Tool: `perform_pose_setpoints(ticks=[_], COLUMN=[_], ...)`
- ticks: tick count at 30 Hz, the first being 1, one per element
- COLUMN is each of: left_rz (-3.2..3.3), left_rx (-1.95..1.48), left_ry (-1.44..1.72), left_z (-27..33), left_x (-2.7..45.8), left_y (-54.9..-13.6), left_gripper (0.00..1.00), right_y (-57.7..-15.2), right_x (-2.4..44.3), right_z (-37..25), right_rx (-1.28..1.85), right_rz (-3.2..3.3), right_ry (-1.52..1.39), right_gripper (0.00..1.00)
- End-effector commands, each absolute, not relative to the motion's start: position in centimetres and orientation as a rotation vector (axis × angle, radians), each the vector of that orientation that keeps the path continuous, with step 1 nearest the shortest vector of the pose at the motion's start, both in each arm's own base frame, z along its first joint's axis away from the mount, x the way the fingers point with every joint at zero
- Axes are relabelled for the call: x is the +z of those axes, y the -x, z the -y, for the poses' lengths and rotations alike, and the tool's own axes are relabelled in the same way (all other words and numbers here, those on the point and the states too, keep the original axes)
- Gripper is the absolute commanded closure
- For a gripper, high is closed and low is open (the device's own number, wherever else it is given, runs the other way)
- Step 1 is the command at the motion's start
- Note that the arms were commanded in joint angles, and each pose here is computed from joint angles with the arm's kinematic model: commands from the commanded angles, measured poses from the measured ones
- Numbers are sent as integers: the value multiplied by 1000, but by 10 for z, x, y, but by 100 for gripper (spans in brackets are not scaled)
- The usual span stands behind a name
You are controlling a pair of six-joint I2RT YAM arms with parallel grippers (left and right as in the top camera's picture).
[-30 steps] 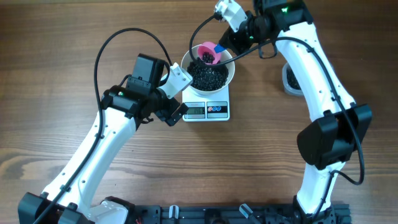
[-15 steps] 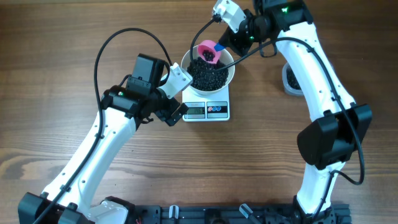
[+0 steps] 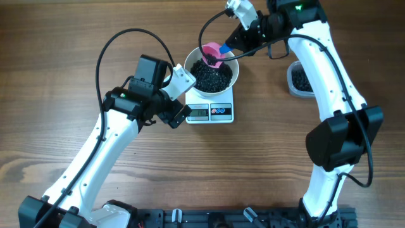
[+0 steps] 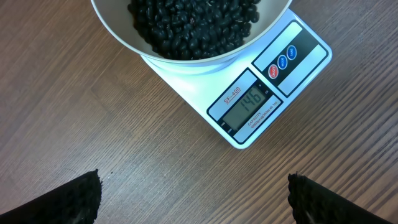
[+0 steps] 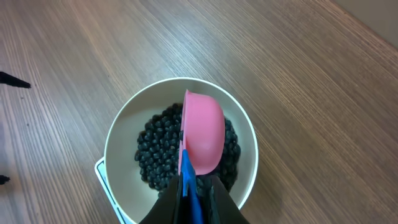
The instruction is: Scoop item into bowl and weigh 150g on scale
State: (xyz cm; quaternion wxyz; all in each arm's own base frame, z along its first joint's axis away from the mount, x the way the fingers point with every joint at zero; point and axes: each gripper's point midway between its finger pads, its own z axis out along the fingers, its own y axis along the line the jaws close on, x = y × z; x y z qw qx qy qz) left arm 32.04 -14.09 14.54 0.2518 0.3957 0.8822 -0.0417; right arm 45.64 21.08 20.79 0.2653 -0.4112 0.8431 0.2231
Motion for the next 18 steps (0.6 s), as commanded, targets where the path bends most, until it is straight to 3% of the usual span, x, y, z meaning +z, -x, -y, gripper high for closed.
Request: perform_pose_setpoints(ticks=[1, 18], left_rz=[-2383, -2383], left_rx=[-125, -125], left_ry=[-1098, -1098], left_z=[142, 142], left_x=[147, 147], left_y=[-319, -319], left_gripper=[0, 0], right_y=[-452, -453], right_x=[238, 239], right_z=[-216, -216], right_rx=[630, 626], right_rz=[-2210, -2205], right_ry=[1097, 1099], right_gripper=[96, 96])
